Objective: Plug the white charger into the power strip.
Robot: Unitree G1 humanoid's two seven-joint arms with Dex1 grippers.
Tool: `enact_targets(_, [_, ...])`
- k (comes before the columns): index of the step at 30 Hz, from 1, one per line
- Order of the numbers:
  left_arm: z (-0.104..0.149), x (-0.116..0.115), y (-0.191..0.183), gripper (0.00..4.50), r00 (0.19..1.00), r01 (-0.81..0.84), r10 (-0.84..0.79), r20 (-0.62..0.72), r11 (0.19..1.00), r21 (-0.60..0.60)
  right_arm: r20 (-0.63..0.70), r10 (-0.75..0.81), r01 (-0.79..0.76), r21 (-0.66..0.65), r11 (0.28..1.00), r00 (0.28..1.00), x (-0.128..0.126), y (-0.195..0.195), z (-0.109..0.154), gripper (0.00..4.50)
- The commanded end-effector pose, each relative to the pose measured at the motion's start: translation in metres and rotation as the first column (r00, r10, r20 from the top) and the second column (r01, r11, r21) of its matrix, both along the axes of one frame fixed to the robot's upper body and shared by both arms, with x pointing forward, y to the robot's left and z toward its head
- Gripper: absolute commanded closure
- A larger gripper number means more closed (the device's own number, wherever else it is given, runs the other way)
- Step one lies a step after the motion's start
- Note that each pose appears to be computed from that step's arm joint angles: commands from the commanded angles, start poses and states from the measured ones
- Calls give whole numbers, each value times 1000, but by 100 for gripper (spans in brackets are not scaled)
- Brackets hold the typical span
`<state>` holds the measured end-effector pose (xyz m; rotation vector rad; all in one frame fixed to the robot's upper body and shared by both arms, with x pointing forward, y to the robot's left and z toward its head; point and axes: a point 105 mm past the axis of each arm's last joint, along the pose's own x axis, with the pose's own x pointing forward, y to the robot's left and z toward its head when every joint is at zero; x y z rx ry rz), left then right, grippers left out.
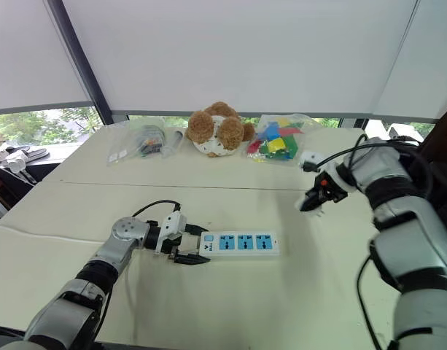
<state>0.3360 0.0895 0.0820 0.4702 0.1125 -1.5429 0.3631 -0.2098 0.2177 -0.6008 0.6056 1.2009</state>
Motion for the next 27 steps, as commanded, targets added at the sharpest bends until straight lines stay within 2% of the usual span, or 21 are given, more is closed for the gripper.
enact_targets(1, [-18, -16, -1, 149, 988, 130, -119, -102, 985, 116, 89, 170, -184, 180, 966, 981, -21, 34, 26, 377])
enact_targets(4, [-12, -13, 0, 149, 983, 154, -140, -114, 981, 118, 15, 158, -153, 337, 929, 987, -32, 46, 25, 377])
enact_targets(5, [-10, -12, 0, 149, 982, 159, -145, -118, 980, 119, 6, 108, -104, 333, 937, 994, -29, 45, 17, 377])
enact_targets(6, [-10, -12, 0, 149, 981, 166, -151, -121, 978, 126, 39, 76, -85, 382, 920, 996, -25, 49, 16, 377])
enact_targets(9, [-7, -9, 1, 149, 980, 172, -156, -121, 976, 132, 111, 62, -115, 572, 812, 992, -35, 68, 10, 377])
enact_targets(11, [-5, -8, 3, 149, 980, 171, -154, -122, 976, 136, 132, 37, -113, 639, 761, 991, -43, 78, 2, 377])
enact_targets(18, [0, -5, 10, 149, 981, 158, -139, -137, 976, 147, 139, -73, -47, 707, 706, 988, -60, 87, -29, 377])
enact_targets(27, [3, -1, 17, 149, 983, 147, -125, -133, 974, 170, 115, -133, 14, 703, 711, 985, -69, 74, -56, 377])
